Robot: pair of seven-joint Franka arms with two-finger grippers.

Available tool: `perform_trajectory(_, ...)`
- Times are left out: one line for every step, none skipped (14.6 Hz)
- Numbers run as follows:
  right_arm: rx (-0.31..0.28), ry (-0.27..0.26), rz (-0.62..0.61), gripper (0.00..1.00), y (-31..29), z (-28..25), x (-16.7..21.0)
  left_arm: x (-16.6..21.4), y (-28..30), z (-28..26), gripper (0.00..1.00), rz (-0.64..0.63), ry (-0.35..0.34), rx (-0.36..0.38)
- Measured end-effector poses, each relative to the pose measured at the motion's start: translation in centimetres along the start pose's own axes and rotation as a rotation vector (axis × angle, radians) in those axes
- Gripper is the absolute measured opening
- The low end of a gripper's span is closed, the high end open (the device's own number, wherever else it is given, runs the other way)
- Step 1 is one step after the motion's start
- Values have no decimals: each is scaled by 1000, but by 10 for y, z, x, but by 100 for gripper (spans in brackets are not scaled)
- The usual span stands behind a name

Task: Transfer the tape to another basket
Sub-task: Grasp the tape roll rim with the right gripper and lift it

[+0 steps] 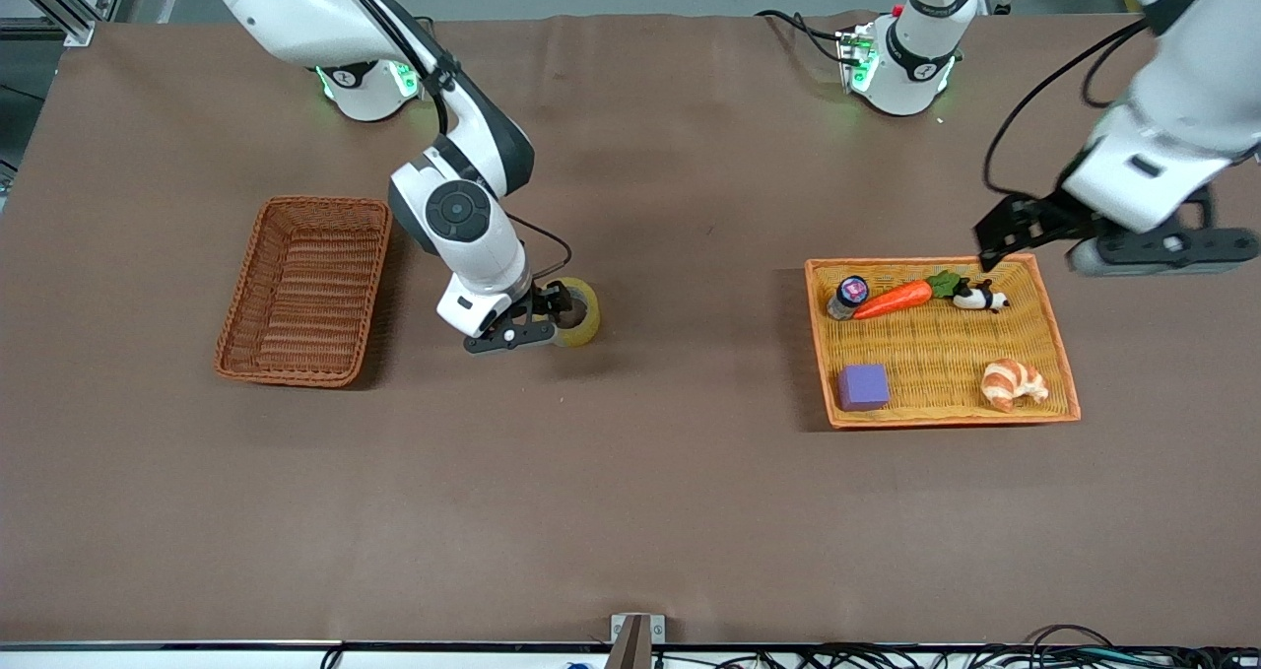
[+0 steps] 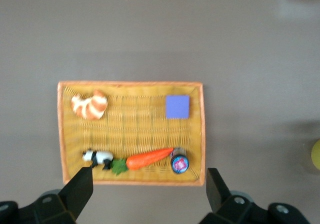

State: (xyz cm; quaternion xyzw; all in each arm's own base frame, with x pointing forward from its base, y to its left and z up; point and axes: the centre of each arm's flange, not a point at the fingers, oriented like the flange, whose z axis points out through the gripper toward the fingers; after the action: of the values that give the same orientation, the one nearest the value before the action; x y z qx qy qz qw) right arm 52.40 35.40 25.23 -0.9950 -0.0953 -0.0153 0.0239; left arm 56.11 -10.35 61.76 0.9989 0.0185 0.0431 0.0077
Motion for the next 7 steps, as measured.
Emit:
perform_trajectory(1,-5,-11,100,-3,10,-6,-3,-13,-5,100,-15,-11,2)
perform_trajectory(-1,-10,-25,100,-8,16,-11,-5,-22,-8,100,-18,-15,3)
perform_trajectory(-6,-13,-42,100,-13,21,-14,-6,-27,-11,100,-6,-17,4)
perform_trajectory(-16,-16,-62,100,-17,26,-18,-8,-29,-12,100,9,-18,4)
perform_trajectory(-25,-22,-78,100,-19,32,-20,-9,-30,-14,100,22,-19,4)
perform_trajectory(-29,-30,-84,100,-19,39,-23,-9,-31,-14,100,32,-19,4)
perform_trajectory(-32,-35,-89,100,-19,45,-24,-9,-32,-14,100,42,-19,4)
